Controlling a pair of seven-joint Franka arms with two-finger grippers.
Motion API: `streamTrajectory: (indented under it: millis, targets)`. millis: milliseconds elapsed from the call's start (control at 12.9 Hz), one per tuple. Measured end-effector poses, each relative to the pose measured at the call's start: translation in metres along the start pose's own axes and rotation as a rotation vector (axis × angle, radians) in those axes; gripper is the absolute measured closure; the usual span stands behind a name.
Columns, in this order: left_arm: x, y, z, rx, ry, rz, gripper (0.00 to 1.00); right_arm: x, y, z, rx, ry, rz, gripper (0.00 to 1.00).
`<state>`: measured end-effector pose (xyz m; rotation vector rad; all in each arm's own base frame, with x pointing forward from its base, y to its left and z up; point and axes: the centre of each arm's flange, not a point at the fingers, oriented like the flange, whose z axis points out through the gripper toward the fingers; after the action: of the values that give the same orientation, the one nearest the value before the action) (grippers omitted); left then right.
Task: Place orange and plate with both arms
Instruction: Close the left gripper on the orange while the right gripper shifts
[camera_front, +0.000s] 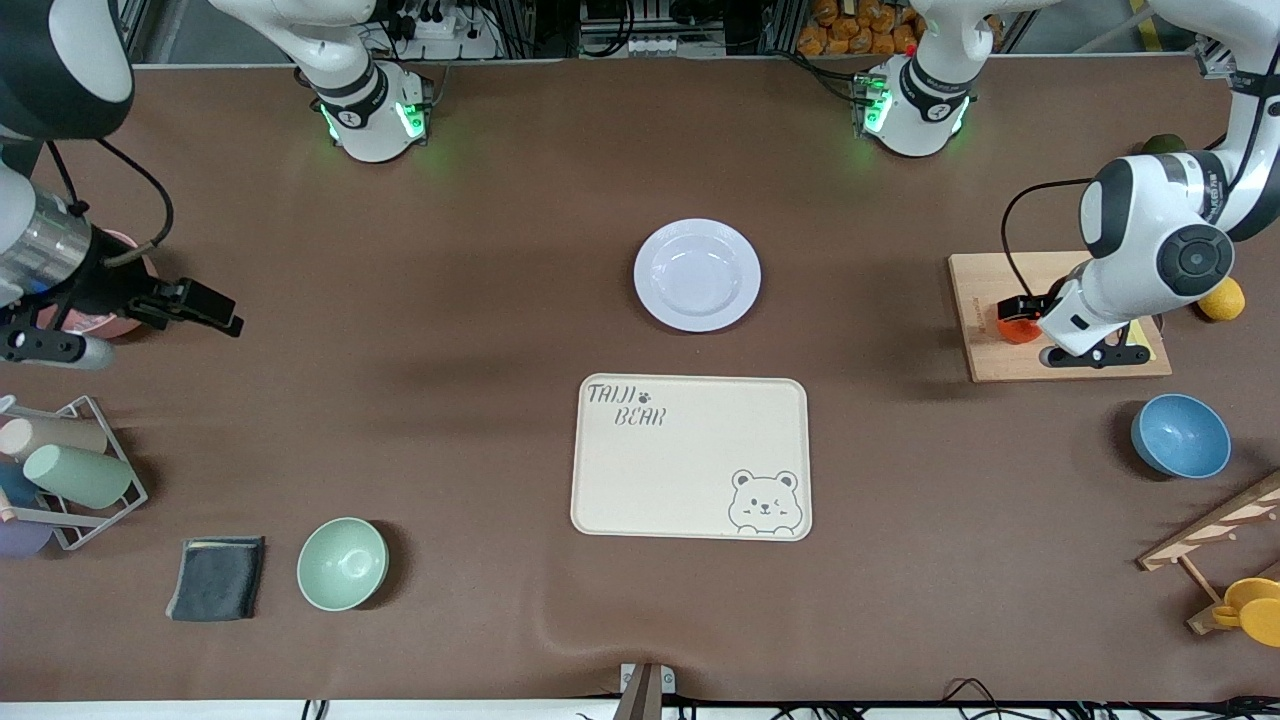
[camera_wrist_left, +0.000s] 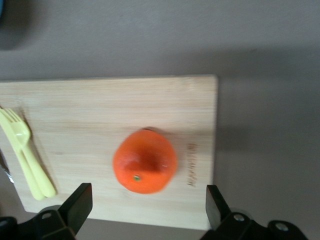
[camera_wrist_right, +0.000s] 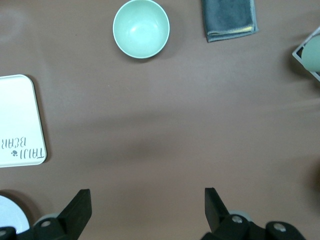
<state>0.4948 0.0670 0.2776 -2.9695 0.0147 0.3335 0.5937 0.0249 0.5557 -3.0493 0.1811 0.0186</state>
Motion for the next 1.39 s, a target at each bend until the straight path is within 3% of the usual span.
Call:
streamTrajectory:
  millis: [309, 695, 1390]
  targets:
    - [-0.008, -0.002, 0.021, 0.0, 0.016, 0.005, 0.0, 0.016, 0.004, 0.024, 0.016, -0.015, -0.074, 0.0]
    - [-0.012, -0.009, 0.045, 0.032, 0.035, 0.04, 0.0, 0.017, -0.003, 0.031, 0.084, -0.035, -0.075, 0.0]
    - [-0.008, -0.005, 0.079, 0.014, 0.031, 0.055, 0.0, 0.017, -0.018, 0.054, 0.205, -0.1, -0.054, 0.0]
